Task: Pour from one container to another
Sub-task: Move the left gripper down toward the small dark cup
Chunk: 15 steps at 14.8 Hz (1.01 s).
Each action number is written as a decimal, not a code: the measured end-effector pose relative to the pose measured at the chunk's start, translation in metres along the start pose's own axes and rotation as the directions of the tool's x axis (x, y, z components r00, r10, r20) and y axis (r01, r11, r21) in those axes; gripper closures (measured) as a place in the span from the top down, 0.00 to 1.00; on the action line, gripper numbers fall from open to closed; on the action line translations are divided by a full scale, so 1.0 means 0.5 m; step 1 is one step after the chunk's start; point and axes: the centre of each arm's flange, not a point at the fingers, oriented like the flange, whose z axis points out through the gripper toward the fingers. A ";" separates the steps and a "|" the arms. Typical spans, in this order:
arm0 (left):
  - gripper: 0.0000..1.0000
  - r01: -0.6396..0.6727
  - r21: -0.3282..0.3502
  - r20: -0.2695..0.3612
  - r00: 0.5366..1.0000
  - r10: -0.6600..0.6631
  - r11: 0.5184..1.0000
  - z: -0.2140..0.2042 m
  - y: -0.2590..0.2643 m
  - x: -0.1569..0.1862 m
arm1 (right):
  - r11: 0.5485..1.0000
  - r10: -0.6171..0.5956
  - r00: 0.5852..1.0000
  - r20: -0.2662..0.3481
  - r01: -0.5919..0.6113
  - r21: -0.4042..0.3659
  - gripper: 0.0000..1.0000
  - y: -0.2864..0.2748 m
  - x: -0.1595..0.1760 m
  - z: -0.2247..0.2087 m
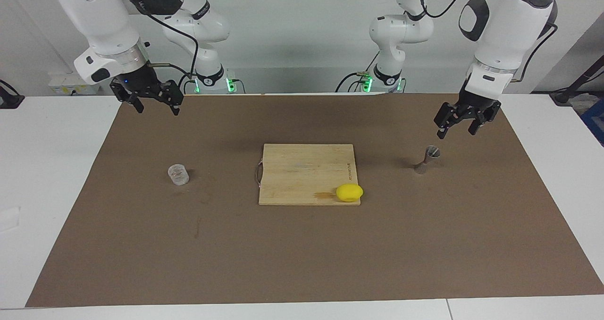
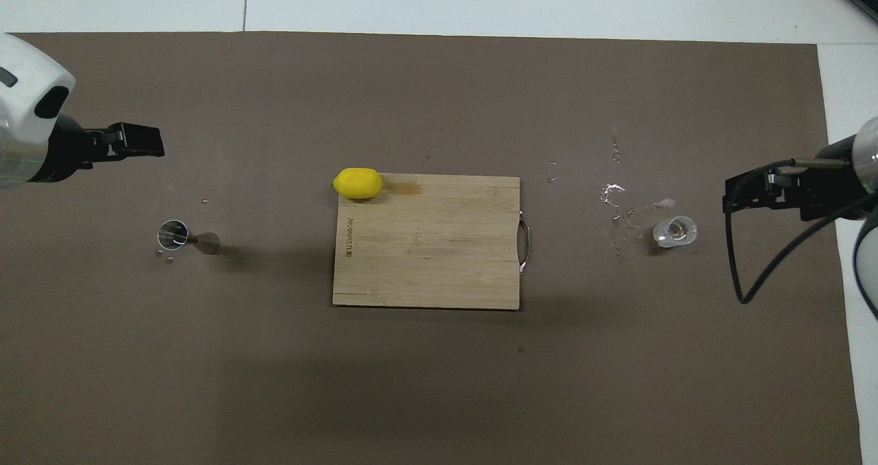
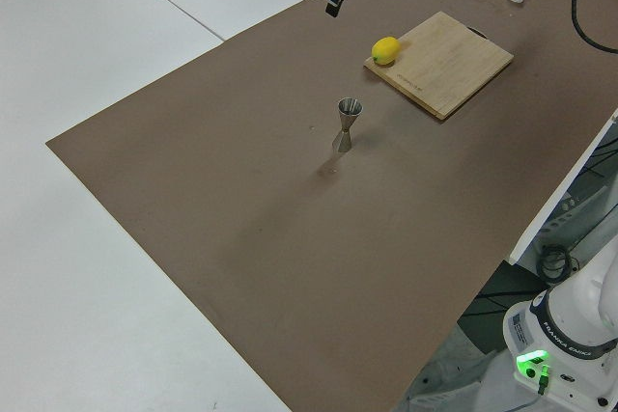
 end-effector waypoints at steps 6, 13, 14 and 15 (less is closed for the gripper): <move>1.00 0.035 0.039 0.142 0.989 -0.040 0.999 0.032 -0.041 -0.054 | 1.000 0.000 1.000 0.000 0.000 0.000 1.00 0.000 0.000 0.000; 1.00 0.025 0.060 0.247 0.968 -0.039 0.998 0.017 -0.040 -0.093 | 1.000 0.000 1.000 0.000 0.000 0.000 1.00 0.000 0.000 0.000; 1.00 0.040 0.039 0.252 0.966 -0.049 0.998 0.017 -0.052 -0.091 | 1.000 0.000 1.000 0.000 0.000 0.000 1.00 0.000 0.000 0.000; 1.00 0.058 -0.018 0.263 0.963 -0.051 0.998 0.019 -0.073 -0.088 | 1.000 0.000 1.000 0.000 0.000 0.000 1.00 0.000 0.000 0.000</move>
